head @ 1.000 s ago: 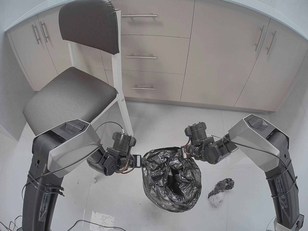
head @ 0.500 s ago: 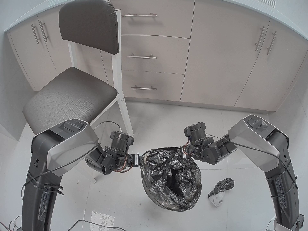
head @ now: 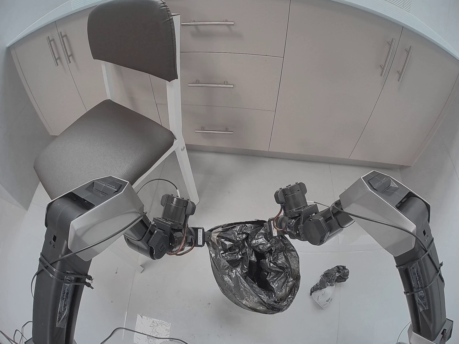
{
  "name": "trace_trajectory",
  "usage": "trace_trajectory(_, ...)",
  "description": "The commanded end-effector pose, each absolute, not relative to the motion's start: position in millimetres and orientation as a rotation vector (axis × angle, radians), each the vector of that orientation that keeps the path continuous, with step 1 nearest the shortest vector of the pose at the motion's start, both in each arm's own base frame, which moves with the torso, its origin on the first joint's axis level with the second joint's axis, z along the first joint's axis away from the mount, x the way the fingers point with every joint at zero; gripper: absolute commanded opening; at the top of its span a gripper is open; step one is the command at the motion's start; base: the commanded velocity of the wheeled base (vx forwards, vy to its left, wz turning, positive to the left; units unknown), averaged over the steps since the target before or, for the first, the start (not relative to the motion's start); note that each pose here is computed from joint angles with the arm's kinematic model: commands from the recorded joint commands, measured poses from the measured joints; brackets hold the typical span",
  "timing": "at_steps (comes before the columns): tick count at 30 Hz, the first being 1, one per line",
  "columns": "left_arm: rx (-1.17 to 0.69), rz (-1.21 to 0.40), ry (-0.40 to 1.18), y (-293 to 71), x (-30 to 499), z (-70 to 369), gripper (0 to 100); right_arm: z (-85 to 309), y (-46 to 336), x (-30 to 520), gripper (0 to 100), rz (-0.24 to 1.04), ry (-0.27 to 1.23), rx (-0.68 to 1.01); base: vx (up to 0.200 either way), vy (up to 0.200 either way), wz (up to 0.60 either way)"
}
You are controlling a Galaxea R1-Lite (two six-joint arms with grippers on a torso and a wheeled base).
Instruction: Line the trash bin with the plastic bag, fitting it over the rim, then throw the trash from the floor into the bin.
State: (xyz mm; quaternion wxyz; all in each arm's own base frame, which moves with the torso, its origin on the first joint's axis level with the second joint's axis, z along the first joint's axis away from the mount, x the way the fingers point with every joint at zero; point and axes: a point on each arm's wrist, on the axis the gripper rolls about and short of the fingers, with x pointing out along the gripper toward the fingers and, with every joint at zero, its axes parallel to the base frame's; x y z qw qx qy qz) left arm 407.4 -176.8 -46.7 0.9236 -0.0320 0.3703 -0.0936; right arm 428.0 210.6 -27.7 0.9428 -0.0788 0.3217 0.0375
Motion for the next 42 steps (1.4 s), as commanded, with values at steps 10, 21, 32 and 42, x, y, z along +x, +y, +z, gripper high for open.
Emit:
trace_trajectory(10, 0.029, -0.188, 0.865, -165.7, 411.1, -60.5, 100, -42.6, 207.0, 434.9, 100, 0.062, 0.670, -0.161, 0.000, 0.000, 0.00)
trace_trajectory(21, 0.125, -0.221, 1.019, -165.4, 407.4, -59.1, 100, -47.2, 196.1, 443.1, 100, 0.037, 0.672, -0.157, 0.000, 0.000, 0.00)
trace_trajectory(32, 0.122, -0.233, 1.026, -166.0, 406.3, -59.2, 100, -55.9, 177.6, 456.4, 100, 0.030, 0.689, -0.129, 0.000, 0.000, 0.00)
trace_trajectory(42, 0.118, -0.231, 1.028, -165.6, 405.3, -59.5, 100, -55.7, 168.1, 457.7, 100, 0.055, 0.709, -0.094, 0.000, 0.000, 0.00)
